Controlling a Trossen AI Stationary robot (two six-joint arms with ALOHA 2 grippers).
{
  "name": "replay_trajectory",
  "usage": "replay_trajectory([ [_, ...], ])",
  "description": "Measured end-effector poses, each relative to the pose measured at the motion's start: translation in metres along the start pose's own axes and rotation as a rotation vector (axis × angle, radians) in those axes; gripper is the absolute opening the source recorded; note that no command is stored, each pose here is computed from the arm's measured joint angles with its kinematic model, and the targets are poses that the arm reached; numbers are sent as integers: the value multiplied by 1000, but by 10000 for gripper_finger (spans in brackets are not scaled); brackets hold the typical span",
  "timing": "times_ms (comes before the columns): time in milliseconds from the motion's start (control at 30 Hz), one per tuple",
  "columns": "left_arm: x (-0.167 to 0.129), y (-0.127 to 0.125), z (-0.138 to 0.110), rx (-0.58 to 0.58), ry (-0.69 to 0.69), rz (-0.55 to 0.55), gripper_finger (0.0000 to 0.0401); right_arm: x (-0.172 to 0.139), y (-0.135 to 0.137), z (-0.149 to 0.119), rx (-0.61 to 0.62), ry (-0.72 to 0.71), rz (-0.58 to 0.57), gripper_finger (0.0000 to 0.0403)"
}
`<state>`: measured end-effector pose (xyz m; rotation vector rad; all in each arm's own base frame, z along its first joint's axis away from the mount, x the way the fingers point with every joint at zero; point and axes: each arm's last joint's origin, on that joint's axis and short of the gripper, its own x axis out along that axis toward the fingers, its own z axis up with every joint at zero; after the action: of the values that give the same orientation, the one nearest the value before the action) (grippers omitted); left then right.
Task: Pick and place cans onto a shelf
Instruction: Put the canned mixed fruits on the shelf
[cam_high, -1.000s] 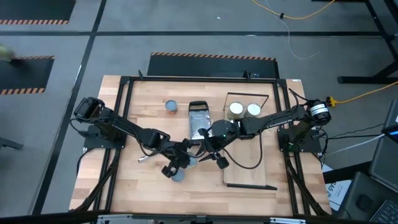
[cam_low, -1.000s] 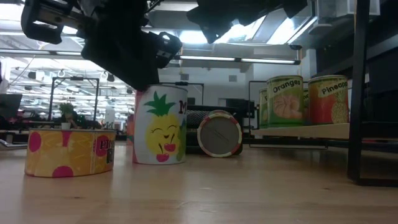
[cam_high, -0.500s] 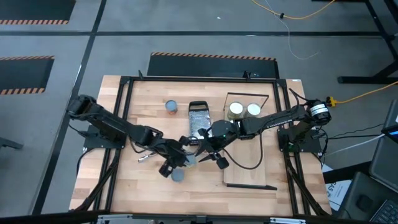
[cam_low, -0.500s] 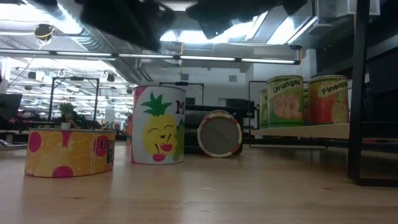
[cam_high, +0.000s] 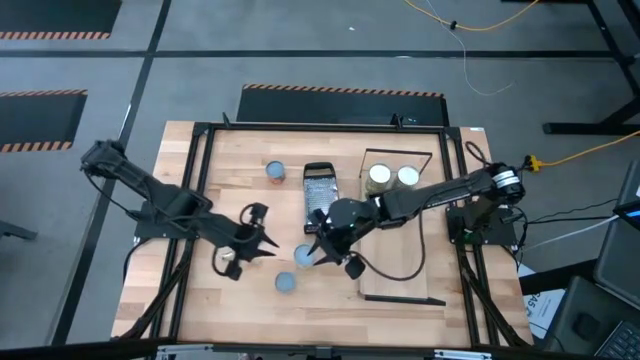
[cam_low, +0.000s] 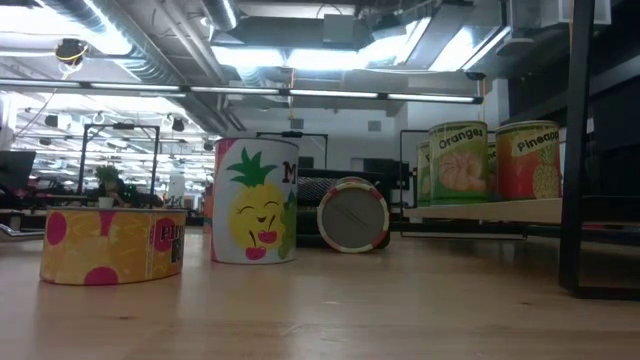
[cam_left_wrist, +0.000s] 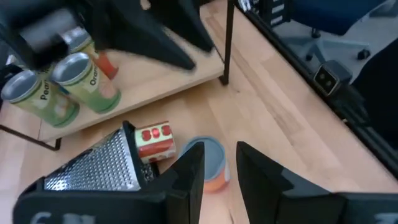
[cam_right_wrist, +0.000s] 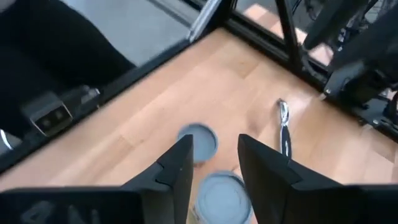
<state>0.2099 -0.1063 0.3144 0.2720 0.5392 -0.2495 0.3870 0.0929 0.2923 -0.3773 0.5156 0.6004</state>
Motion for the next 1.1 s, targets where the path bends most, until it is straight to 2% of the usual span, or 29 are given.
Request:
replay_trajectory([
  [333,-12,-12,-1,9,-9,-26,86,43,2,-36,14,176,54,131],
  [533,-9,-12,-2,13,7,-3,86,59,2,-49,23,211,71,131],
  [700,-9,-12,-2,11,5,-1,86,69,3,-58,30,241,82,131],
  [867,-9,-12,-1,10,4,-1,86,72,1,-62,24,281,27,131],
  [1100,-9,-12,-1,10,4,-1,86,74,1,-69,36,314,30,131],
])
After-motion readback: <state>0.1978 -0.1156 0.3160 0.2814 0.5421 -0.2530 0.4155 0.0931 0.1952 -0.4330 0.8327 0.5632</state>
